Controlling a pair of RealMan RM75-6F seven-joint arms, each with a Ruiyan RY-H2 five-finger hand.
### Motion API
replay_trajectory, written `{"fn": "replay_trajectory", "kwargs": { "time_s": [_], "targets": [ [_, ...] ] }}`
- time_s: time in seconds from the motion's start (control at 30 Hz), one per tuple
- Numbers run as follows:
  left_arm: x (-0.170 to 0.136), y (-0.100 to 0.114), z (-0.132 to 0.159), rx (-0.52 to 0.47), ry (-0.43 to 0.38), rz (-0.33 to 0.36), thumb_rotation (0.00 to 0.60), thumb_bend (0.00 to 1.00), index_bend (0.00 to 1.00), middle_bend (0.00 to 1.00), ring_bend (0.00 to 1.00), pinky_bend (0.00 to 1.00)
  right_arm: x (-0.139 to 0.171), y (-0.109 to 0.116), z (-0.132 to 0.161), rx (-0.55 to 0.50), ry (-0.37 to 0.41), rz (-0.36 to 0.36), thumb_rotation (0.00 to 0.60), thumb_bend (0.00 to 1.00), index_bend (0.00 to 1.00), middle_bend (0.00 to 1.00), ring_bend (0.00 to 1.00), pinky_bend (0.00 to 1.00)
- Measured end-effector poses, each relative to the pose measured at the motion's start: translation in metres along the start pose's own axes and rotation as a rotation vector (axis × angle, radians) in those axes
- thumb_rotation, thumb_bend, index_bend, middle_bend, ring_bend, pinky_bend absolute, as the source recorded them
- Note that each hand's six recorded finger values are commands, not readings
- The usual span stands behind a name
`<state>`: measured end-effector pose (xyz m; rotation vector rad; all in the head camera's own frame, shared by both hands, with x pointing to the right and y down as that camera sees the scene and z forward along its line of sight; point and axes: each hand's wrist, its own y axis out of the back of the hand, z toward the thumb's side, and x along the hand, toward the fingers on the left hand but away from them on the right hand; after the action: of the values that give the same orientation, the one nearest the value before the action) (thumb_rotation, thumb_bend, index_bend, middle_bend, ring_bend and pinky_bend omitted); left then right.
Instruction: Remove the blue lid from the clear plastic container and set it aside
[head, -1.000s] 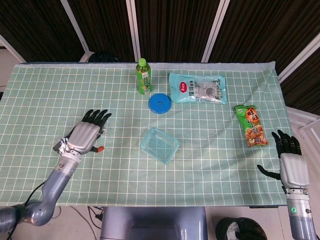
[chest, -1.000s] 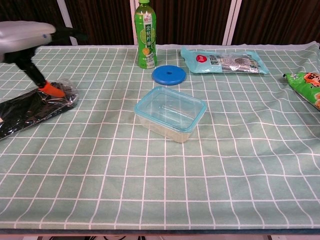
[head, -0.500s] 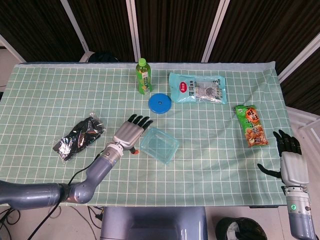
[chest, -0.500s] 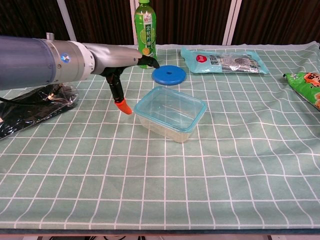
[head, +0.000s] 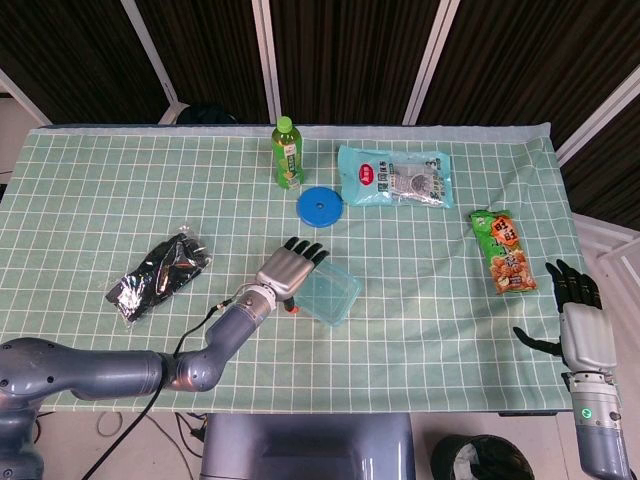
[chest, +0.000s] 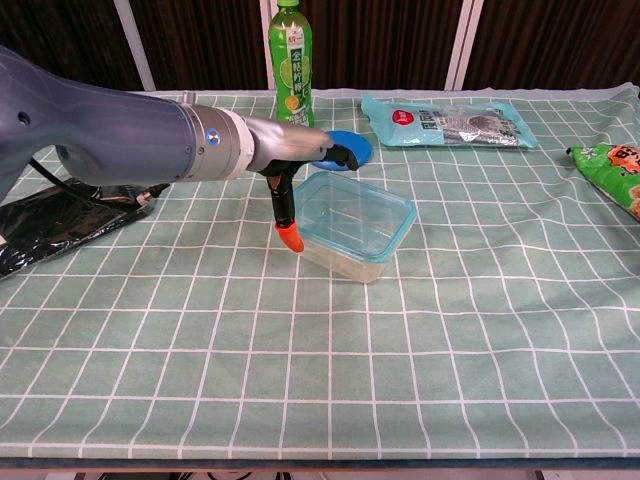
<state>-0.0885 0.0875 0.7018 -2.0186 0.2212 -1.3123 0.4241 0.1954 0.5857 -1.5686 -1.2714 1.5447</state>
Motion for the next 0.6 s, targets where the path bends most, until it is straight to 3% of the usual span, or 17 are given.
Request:
{"fn": "replay_trajectory", "kwargs": {
  "time_s": [0.07,0.2,0.3,0.6],
  "targets": [
    [0.005,-0.002,0.002,0.005,-0.002,-0.004,0.6,0.03,0.05,0.1,0.13,0.31,0.0,0.0,0.0,-0.002,-0.001,0.002,0.6,0.25,0.0,0.0,0.0,0.0],
    [0.011,-0.003,0.006,0.013,-0.009,0.005,0.6,0.13,0.28,0.33,0.32,0.46,0.0,0.0,0.0,-0.007,-0.005,-0.001,0.6,0.25,0.0,0.0,0.0,0.0],
    [0.014,-0.002,0.009,0.029,-0.026,0.026,0.6,0.14,0.33,0.38,0.34,0.47,0.001,0.001,0.001,-0.01,-0.003,0.002,0.6,0.25,0.0,0.0,0.0,0.0],
    [0.014,0.0,0.018,0.037,-0.106,0.079,0.6,0.16,0.36,0.43,0.36,0.48,0.001,0.003,0.006,-0.018,0.006,0.001,0.6,0.25,0.0,0.0,0.0,0.0]
  ]
}}
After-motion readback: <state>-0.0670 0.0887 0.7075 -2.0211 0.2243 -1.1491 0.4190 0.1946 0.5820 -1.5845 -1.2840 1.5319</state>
